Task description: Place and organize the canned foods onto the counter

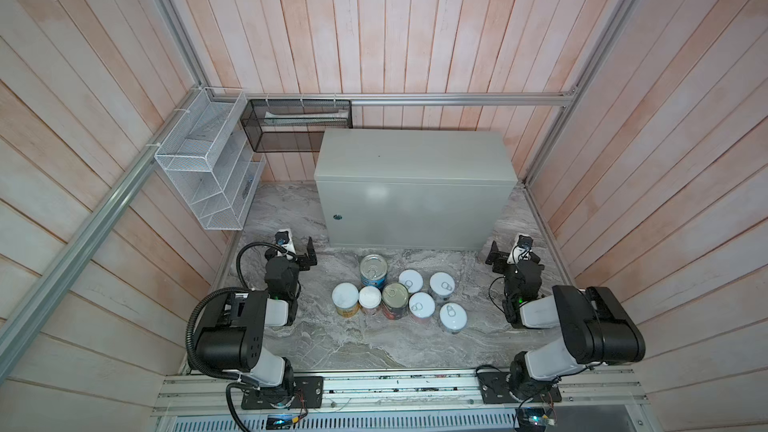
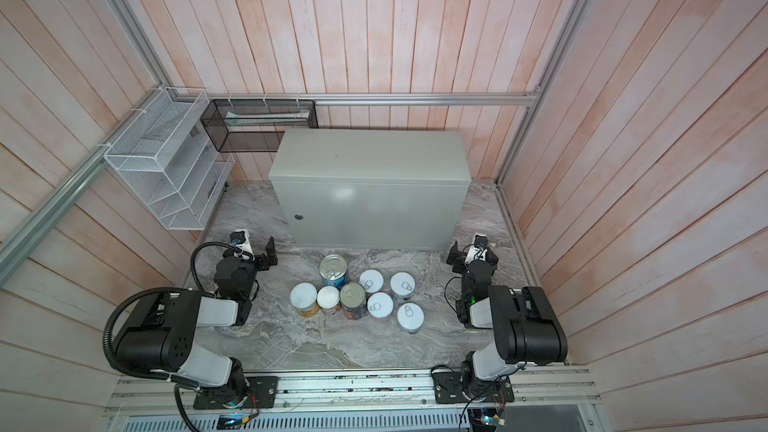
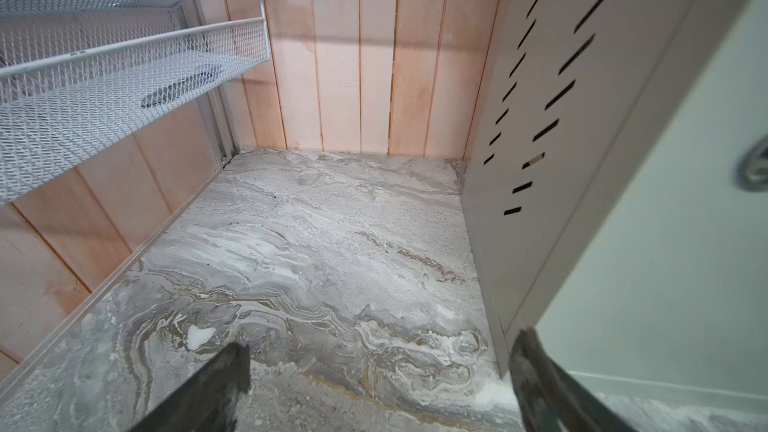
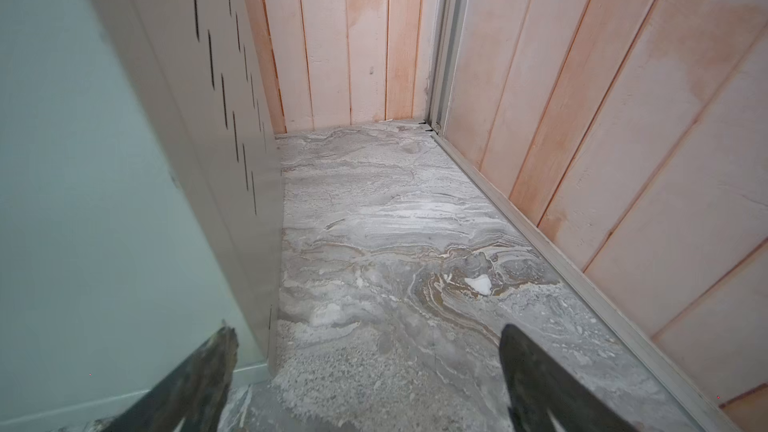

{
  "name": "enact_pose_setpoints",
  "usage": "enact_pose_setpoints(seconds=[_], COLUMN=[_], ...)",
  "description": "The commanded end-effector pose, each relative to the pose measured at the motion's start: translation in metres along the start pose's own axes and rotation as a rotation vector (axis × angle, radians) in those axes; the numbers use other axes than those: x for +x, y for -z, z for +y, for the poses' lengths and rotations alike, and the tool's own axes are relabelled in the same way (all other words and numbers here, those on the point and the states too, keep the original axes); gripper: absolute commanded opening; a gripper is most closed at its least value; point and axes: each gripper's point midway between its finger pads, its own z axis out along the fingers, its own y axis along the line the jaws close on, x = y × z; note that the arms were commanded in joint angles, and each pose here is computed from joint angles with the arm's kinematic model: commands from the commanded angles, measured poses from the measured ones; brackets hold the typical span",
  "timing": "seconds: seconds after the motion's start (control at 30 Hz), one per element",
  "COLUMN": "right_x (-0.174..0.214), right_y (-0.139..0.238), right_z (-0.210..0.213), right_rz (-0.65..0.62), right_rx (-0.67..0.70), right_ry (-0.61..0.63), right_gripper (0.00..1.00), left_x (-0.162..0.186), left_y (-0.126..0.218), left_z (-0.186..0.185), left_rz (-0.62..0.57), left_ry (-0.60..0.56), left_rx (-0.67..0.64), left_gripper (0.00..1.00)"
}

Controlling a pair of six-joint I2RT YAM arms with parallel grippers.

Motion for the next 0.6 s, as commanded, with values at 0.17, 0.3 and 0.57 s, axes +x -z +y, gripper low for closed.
enact_pose_setpoints(seconds=[0.17, 0.3, 0.57], right_x=[-0.0107, -0.0108, -0.0108], right_y=[-0.0022, -0.0023, -0.0023], right_z=[0.0001, 0.0002, 0.0002], right_rz=[-0.028, -0.028, -0.028], right_rx=[-0.002, -0.002, -0.002], right_ry=[0.000, 0.000, 0.000], right_gripper=[0.98, 0.98, 0.98], left_x=[-0.0008, -0.0007, -0.0003], left_y=[0.0003, 0.0005, 0.0000], left_z=[-0.0042, -0.0047, -0.0041], left_rz=[-0.008, -0.008, -0.006], left_ry=[-0.018, -0.018, -0.018], left_rx=[0.025, 0.026, 0.024], left_gripper=[1.00, 1.00, 1.00])
